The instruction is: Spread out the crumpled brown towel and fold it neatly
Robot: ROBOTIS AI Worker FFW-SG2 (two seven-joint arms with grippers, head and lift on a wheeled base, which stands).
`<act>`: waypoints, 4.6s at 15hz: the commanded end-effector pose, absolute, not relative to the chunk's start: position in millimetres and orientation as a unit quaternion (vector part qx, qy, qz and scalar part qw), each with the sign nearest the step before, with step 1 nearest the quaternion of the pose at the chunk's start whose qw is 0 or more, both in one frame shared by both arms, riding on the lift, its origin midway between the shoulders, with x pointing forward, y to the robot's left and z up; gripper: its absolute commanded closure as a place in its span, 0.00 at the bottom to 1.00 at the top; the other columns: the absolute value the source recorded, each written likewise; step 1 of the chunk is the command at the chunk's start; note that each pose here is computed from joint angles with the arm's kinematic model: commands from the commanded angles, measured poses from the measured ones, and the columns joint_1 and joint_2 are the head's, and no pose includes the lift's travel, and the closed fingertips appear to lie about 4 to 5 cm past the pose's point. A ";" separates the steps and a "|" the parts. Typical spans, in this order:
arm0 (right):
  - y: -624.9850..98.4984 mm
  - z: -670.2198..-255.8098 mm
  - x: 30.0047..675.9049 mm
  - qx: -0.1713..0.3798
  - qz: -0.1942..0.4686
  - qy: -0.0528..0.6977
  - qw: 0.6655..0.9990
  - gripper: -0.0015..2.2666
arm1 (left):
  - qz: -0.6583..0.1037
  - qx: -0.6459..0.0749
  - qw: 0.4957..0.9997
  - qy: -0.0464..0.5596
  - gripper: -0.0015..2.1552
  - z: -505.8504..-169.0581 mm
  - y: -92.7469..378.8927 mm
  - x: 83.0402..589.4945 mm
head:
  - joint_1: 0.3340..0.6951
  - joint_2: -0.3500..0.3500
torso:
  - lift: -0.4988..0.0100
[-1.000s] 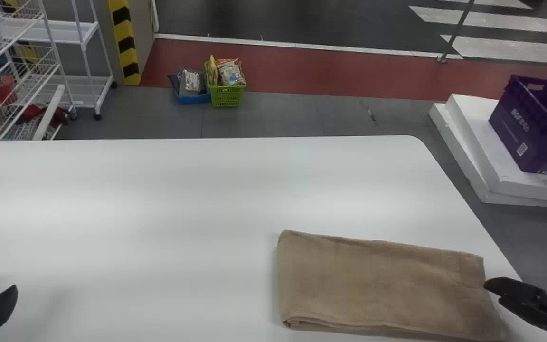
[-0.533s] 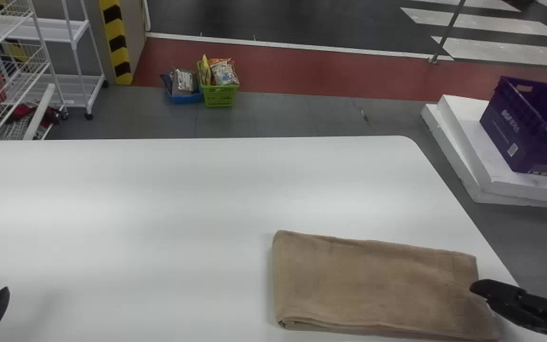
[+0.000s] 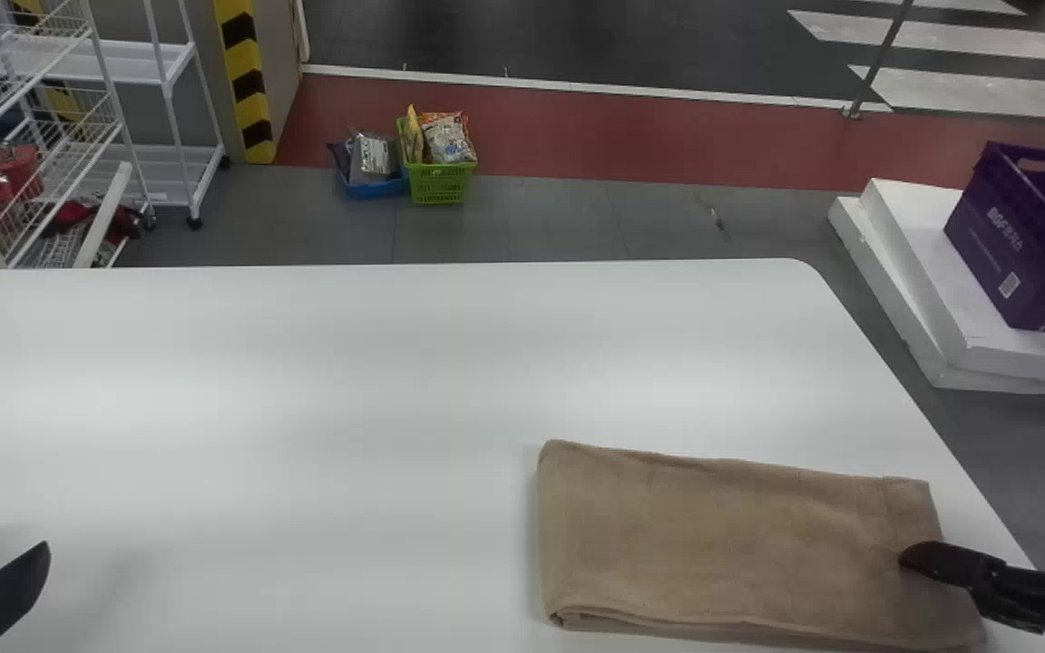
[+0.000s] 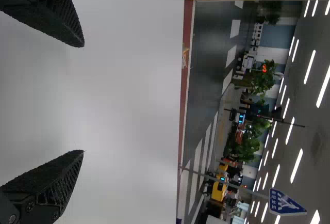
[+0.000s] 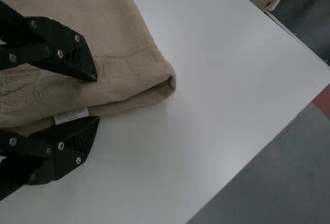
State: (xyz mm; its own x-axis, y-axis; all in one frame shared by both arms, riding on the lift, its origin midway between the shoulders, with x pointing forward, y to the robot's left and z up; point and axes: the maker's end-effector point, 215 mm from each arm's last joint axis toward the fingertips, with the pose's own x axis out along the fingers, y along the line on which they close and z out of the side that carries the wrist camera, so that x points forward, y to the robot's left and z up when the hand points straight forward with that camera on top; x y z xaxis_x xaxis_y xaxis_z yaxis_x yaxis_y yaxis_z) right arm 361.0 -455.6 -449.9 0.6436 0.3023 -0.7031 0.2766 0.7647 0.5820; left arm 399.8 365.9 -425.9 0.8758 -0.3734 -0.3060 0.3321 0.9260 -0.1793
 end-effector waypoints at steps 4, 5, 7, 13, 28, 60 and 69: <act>-452.3 -452.9 362.6 0.348 0.010 0.424 0.836 0.36 | -0.182 -0.061 0.967 0.170 0.03 -426.7 365.4 399.7 | 1.00 0.31 | 0.73; -452.7 -452.6 362.9 0.351 0.010 0.422 0.836 0.42 | -0.182 -0.061 0.967 0.170 0.03 -426.7 365.4 399.7 | 1.00 0.31 | 0.73; -460.2 -446.4 362.6 0.362 0.007 0.408 0.838 0.43 | -0.183 -0.061 0.967 0.169 0.03 -425.3 365.3 400.1 | 1.00 0.31 | 0.73; -449.2 -439.1 365.6 0.393 0.028 0.384 0.835 0.43 | -0.188 -0.057 0.966 0.166 0.03 -421.0 361.1 402.2 | 1.00 0.29 | 0.73; -303.3 -355.7 418.7 0.332 0.194 0.328 0.863 0.43 | -0.183 -0.058 0.967 0.165 0.03 -419.3 369.7 396.0 | 1.00 0.57 | 0.73; -108.2 -386.3 390.6 0.208 0.330 0.421 0.819 0.43 | -0.179 -0.067 0.968 0.166 0.03 -422.9 376.1 391.9 | 1.00 1.00 | 0.73; -83.0 -415.5 367.1 0.191 0.343 0.460 0.796 0.00 | -0.182 -0.066 0.967 0.163 0.03 -420.6 374.5 393.8 | 1.00 1.00 | 0.73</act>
